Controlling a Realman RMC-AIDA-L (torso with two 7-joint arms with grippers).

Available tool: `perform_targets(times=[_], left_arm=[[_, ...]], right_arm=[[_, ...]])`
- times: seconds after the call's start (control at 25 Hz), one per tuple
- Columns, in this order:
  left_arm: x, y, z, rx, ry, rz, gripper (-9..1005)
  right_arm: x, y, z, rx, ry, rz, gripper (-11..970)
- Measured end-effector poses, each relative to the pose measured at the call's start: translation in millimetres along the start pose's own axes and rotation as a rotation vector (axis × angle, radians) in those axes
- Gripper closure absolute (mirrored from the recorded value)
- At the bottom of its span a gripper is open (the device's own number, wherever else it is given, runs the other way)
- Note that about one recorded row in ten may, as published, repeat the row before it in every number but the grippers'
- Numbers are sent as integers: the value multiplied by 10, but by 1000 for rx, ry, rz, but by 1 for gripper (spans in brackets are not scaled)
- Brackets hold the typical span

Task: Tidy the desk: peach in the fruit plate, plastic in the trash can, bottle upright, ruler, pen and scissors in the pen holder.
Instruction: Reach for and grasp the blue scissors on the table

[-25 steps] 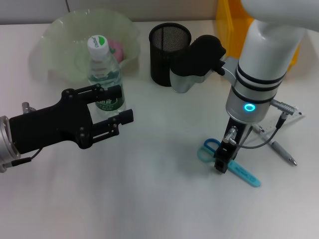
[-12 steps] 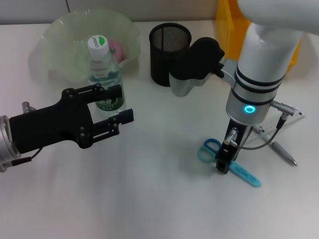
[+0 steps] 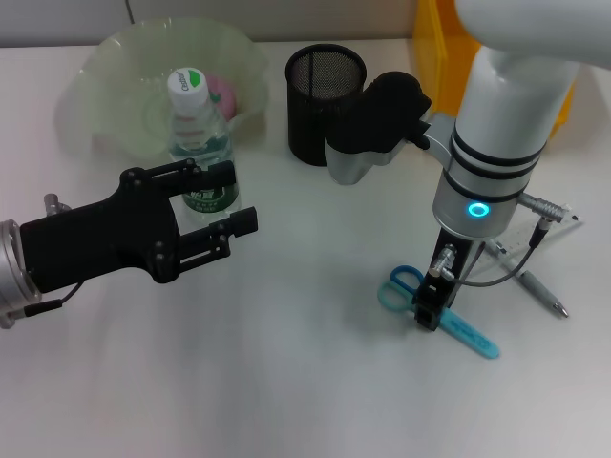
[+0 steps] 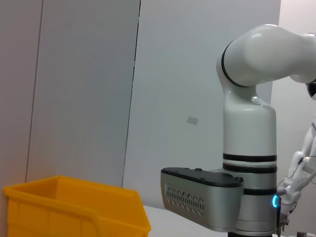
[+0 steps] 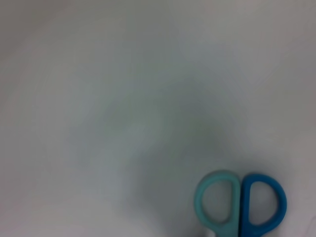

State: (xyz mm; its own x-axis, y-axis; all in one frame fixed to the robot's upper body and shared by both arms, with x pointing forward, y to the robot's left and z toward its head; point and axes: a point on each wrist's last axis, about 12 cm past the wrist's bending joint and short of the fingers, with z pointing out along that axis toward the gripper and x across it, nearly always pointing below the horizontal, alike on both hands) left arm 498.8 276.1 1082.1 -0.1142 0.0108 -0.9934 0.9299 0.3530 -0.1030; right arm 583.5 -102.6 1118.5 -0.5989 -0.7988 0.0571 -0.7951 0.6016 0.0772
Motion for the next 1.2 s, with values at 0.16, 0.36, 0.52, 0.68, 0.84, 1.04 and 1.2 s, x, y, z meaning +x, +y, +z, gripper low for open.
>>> perform_targets(times=[0.16, 0.36, 0.52, 0.68, 0.84, 1.04, 1.2], left_arm=[[-4, 3, 5, 1, 0, 1, 406], [-6, 5, 7, 2, -1, 2, 406], [-9, 7, 12, 3, -1, 3, 406], [-10, 8, 12, 3, -1, 3, 406], [-13, 12, 7, -1, -3, 3, 406], [-40, 31, -24, -21, -26, 7, 406], [-55, 49, -67, -46, -42, 8, 406]], right_arm=[[-2, 1, -1, 1, 0, 0, 619], [2, -2, 6, 1, 0, 1, 646], [3, -1, 7, 2, 0, 0, 667], [0, 4, 4, 1, -4, -4, 683], [-10, 42, -21, -6, -42, -19, 684], [18, 55, -17, -19, -55, -17, 685], [50, 53, 0, -27, -62, -11, 685]])
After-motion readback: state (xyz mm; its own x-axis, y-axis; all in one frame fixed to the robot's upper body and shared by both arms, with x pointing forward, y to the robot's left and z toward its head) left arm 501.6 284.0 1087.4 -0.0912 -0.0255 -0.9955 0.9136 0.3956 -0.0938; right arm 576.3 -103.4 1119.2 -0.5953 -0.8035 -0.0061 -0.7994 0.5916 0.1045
